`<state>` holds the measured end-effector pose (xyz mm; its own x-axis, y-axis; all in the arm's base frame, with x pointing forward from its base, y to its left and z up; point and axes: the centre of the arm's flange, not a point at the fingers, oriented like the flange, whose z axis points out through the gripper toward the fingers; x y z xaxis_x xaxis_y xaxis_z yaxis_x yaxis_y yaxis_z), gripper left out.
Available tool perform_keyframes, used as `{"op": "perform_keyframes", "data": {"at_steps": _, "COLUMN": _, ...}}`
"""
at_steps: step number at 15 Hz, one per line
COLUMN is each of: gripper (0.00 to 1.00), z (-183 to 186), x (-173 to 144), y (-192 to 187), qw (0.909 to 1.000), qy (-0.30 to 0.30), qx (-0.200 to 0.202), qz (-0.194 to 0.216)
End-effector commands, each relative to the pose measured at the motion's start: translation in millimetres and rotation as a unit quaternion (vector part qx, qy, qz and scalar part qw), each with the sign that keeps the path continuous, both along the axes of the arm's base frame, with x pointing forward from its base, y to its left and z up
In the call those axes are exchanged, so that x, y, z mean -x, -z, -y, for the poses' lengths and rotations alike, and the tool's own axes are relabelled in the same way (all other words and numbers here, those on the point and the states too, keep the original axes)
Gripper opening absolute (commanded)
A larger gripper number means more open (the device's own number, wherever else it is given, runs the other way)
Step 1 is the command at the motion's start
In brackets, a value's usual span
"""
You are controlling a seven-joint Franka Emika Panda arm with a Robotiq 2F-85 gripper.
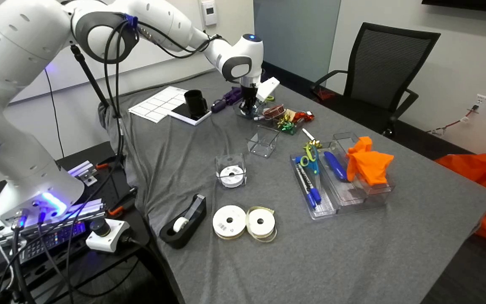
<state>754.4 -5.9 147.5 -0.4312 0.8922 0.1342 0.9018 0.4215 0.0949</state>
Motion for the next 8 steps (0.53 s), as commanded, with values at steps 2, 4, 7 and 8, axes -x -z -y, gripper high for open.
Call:
{"op": "perform_keyframes", "data": {"at_steps": 2, "gripper": 0.02, "z": 3.1, "x": 33.2, "y": -2.8, "qw": 0.9991, "qy": -0.029, "qx": 0.023, "qz": -0.020}}
{"op": "perform_keyframes", "data": {"at_steps": 4, "gripper": 0.02, "z": 8.4, "x": 47.1, "y": -0.2, "qw": 0.9977, "qy": -0.052, "qx": 0.033, "qz": -0.028}}
{"op": "perform_keyframes", "data": {"at_steps": 7, "gripper": 0.02, "z": 20.6, "x": 73.5, "y": 2.0, "qw": 0.9919, "qy": -0.111, "qx": 0.048, "qz": -0.039}}
{"op": "perform_keyframes", "data": {"at_steps": 8, "gripper": 0.02, "z": 26.5, "x": 84.8, "y": 2.6, "qw": 0.9886, "qy": -0.134, "qx": 0.053, "qz": -0.042}}
